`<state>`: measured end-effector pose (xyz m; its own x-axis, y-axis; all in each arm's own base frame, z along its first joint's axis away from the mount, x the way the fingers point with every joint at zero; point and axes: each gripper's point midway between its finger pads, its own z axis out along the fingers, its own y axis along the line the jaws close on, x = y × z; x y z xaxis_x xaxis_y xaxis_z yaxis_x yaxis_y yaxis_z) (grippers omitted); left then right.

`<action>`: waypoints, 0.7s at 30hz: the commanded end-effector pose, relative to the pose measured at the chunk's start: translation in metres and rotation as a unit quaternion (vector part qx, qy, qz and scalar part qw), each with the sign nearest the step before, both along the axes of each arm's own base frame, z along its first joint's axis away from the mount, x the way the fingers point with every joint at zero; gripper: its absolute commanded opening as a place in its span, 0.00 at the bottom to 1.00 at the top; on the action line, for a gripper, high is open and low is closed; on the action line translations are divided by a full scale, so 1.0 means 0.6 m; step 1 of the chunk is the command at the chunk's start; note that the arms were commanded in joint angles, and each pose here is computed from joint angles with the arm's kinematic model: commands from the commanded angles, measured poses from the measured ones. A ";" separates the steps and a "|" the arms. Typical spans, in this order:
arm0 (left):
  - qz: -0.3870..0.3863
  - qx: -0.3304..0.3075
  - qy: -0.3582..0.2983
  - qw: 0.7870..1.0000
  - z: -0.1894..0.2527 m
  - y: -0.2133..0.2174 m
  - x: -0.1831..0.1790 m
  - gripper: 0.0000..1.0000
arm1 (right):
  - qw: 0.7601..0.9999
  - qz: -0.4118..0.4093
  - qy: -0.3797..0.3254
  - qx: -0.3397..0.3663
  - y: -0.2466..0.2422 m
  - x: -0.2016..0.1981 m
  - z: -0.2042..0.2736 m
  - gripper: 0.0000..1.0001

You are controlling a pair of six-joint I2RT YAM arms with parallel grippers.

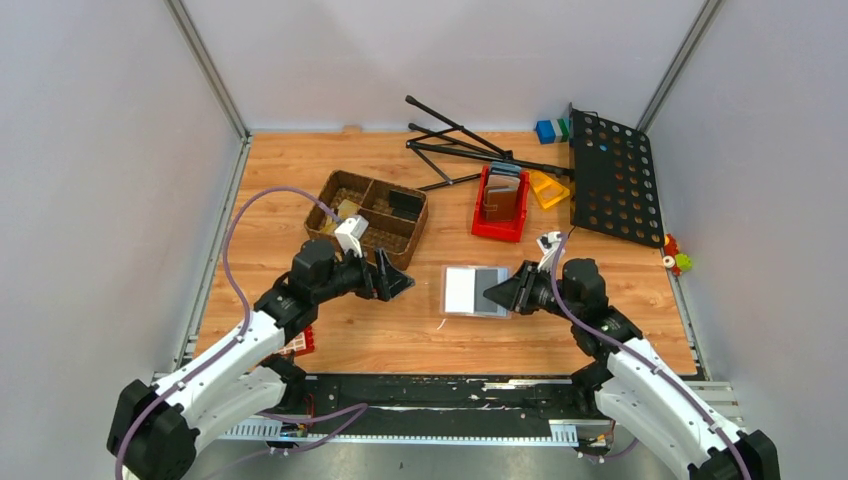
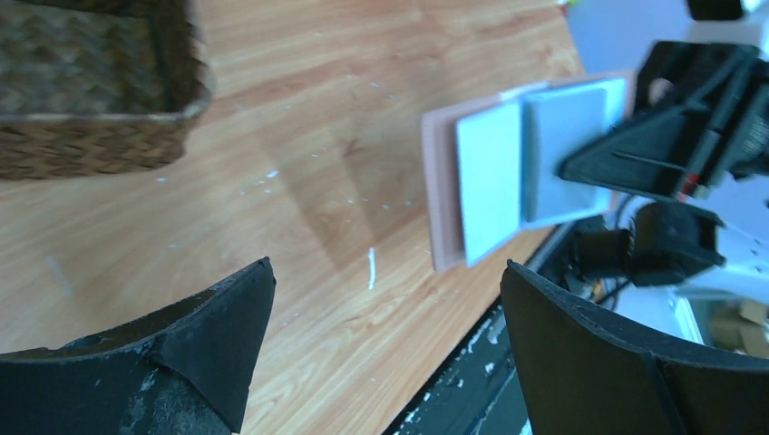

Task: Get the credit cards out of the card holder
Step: Remove the credit card from the card holder.

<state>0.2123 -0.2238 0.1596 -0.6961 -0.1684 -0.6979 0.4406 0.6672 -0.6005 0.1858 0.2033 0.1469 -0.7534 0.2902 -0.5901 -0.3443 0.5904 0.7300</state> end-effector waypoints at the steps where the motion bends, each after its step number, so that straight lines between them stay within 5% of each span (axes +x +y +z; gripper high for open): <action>1: -0.072 -0.115 -0.063 0.989 0.056 -0.043 -0.026 1.00 | 0.997 0.006 -0.015 0.073 0.021 0.007 0.036 0.05; 21: -0.124 -0.203 -0.007 0.971 0.014 -0.126 -0.100 1.00 | 0.993 0.037 -0.007 0.115 0.039 -0.004 0.050 0.06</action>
